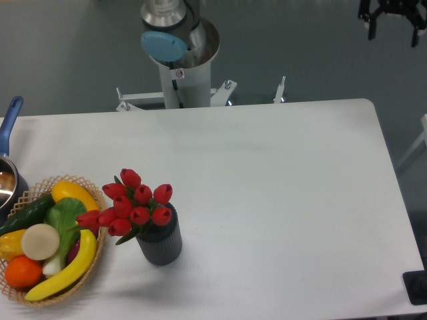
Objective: Insert the flowers into the vase
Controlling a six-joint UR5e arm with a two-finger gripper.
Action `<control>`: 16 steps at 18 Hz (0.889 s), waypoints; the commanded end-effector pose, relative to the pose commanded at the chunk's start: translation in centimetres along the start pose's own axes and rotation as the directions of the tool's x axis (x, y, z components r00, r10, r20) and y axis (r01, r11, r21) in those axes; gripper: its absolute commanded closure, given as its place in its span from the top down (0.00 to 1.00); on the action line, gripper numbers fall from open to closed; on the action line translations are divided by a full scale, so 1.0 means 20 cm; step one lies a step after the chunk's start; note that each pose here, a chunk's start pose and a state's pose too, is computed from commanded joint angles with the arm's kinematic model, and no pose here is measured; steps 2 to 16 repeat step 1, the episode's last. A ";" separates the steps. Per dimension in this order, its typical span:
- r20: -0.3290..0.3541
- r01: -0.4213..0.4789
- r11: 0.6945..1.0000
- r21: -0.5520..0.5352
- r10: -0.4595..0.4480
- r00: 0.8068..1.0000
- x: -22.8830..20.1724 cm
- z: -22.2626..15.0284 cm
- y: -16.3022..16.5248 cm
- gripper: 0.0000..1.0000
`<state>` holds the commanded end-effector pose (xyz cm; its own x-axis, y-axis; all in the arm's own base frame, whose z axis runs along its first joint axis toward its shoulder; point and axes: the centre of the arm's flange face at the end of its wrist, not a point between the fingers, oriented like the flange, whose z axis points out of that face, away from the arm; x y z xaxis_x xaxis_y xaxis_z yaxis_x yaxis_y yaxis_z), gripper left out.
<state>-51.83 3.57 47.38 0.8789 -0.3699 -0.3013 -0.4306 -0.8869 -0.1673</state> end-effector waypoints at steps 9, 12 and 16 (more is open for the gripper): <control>-0.009 -0.017 1.000 -0.004 0.017 1.000 0.01 0.01 0.00 1.00; -0.009 -0.017 1.000 -0.004 0.017 1.000 0.01 0.01 0.00 1.00; -0.009 -0.017 1.000 -0.004 0.017 1.000 0.01 0.01 0.00 1.00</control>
